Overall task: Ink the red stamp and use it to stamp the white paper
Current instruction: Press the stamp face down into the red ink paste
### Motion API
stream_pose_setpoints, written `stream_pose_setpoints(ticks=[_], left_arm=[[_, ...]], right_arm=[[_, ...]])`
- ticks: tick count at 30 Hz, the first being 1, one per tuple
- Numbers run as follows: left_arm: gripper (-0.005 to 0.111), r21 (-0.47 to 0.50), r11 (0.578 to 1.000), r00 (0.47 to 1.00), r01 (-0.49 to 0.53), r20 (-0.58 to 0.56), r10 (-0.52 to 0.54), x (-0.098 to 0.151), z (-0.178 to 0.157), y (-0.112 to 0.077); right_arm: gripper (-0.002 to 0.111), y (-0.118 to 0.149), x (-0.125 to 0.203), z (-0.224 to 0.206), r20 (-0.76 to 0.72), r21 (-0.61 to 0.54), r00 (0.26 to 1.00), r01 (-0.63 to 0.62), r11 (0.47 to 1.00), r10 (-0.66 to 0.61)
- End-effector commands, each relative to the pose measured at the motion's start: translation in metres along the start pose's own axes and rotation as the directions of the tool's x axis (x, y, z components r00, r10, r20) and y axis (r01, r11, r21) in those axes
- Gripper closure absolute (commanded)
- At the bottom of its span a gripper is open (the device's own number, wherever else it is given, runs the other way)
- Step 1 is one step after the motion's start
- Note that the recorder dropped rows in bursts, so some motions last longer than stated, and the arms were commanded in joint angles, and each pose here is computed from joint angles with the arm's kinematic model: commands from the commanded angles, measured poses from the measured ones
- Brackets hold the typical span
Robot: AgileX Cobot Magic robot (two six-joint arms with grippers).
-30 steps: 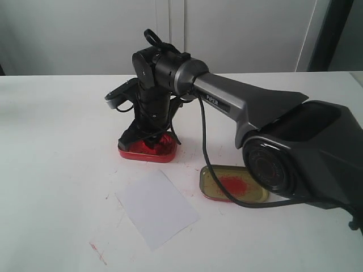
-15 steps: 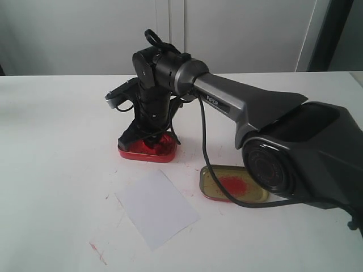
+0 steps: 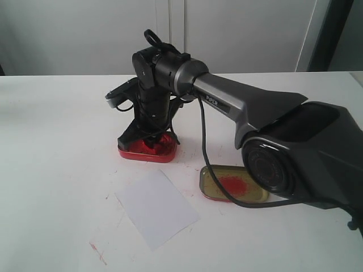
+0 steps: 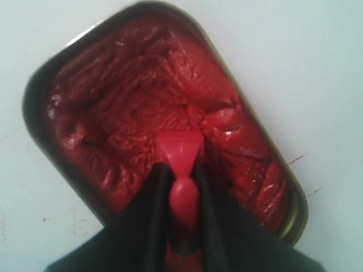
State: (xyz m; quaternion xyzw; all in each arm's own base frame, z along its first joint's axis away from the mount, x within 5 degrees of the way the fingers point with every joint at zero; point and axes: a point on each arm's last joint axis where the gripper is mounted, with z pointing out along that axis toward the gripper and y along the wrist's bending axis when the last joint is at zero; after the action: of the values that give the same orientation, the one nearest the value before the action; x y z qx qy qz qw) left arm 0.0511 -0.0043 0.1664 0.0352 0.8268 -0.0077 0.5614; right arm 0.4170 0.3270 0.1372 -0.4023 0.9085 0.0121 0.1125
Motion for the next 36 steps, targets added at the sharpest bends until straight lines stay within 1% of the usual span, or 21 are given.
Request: stream_pose_setpoints(ticks=[1, 7, 12, 24, 30, 33, 36], left_arm=[[0.107, -0.001, 1.0, 1.0, -0.002, 0.005, 0.002, 0.001, 0.0, 0.0], [0.107, -0.001, 1.0, 1.0, -0.002, 0.005, 0.002, 0.001, 0.0, 0.0], [0.107, -0.001, 1.0, 1.0, -0.002, 0.005, 0.002, 0.001, 0.0, 0.0], [0.107, -0.001, 1.0, 1.0, -0.002, 0.005, 0.002, 0.001, 0.0, 0.0], [0.107, -0.001, 1.0, 1.0, -0.002, 0.005, 0.002, 0.001, 0.0, 0.0], [0.107, -0.001, 1.0, 1.0, -0.002, 0.005, 0.002, 0.001, 0.0, 0.0], [0.107, -0.001, 1.0, 1.0, -0.002, 0.005, 0.002, 0.001, 0.0, 0.0]], right_arm=[[0.108, 0.001, 0.013, 0.025, -0.1, -0.006, 0.995, -0.027, 1.0, 0.027], [0.108, -0.001, 0.005, -0.002, -0.026, 0.0, 0.998, -0.049, 0.999, 0.049], [0.108, -0.001, 0.002, -0.014, 0.007, -0.013, 0.998, -0.062, 0.998, 0.063], [0.108, -0.001, -0.006, -0.037, 0.102, -0.027, 0.987, -0.122, 0.992, 0.124], [0.108, -0.003, -0.007, -0.045, 0.124, -0.035, 0.982, -0.137, 0.99, 0.14], [0.108, -0.007, -0.007, -0.048, 0.133, -0.089, 0.974, -0.171, 0.981, 0.181], [0.108, -0.016, -0.007, -0.048, 0.142, -0.164, 0.958, -0.224, 0.961, 0.247]])
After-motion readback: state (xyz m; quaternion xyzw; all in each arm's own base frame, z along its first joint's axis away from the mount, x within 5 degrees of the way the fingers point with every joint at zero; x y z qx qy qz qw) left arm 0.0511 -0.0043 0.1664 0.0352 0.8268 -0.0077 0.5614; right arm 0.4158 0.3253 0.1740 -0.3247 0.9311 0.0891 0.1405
